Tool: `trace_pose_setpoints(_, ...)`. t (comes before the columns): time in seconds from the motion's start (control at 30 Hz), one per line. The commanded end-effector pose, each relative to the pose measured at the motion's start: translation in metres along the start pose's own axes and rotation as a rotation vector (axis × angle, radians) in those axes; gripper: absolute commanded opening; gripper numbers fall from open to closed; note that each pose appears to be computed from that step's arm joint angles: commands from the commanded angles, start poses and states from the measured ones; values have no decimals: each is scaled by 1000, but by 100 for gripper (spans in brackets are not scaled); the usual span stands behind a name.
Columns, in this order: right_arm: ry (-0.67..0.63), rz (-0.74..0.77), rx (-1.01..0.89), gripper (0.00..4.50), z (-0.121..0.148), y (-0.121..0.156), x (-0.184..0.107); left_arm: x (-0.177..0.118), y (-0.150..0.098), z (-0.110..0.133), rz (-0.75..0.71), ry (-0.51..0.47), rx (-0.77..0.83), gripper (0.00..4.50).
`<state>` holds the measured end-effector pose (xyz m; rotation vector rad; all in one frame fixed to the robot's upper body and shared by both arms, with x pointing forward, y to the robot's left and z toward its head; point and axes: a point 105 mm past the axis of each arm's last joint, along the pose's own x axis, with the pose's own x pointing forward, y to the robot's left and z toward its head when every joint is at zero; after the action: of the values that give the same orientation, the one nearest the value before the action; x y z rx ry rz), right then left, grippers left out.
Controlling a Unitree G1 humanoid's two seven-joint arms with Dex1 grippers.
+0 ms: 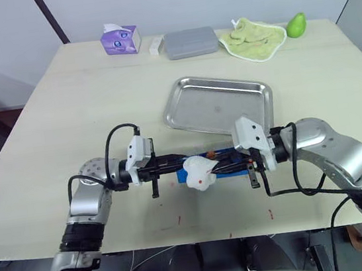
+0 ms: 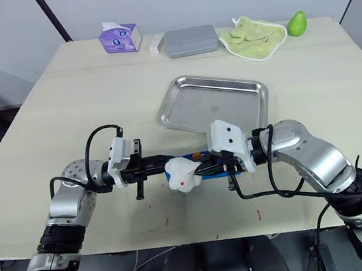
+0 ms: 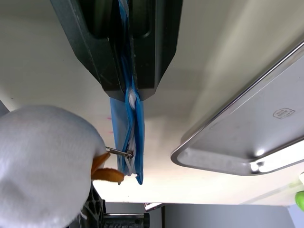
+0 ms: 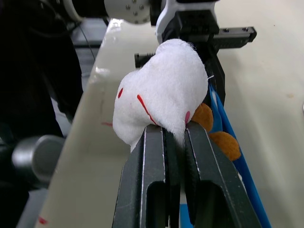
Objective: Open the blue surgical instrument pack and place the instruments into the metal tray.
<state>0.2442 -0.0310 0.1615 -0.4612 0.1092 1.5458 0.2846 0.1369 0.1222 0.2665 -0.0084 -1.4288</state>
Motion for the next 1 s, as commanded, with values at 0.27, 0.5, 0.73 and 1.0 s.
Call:
trace_pose_setpoints(0.27, 60, 137, -86, 244, 1, 10, 4, 3, -8, -14, -28, 48, -14, 0)
trace_pose_setpoints(0.5, -52, 147, 2, 446, 23, 16, -25, 2, -8, -10, -32, 43, 0, 0)
trace_pose_setpoints(0.73, -138, -102, 137, 446, 9, 1, -65, 4, -12, 3, -58, 3, 34, 0)
trace_pose_setpoints(1.0, -182, -242, 216, 446, -30, -9, -75, 6, -10, 12, -60, -8, 50, 0)
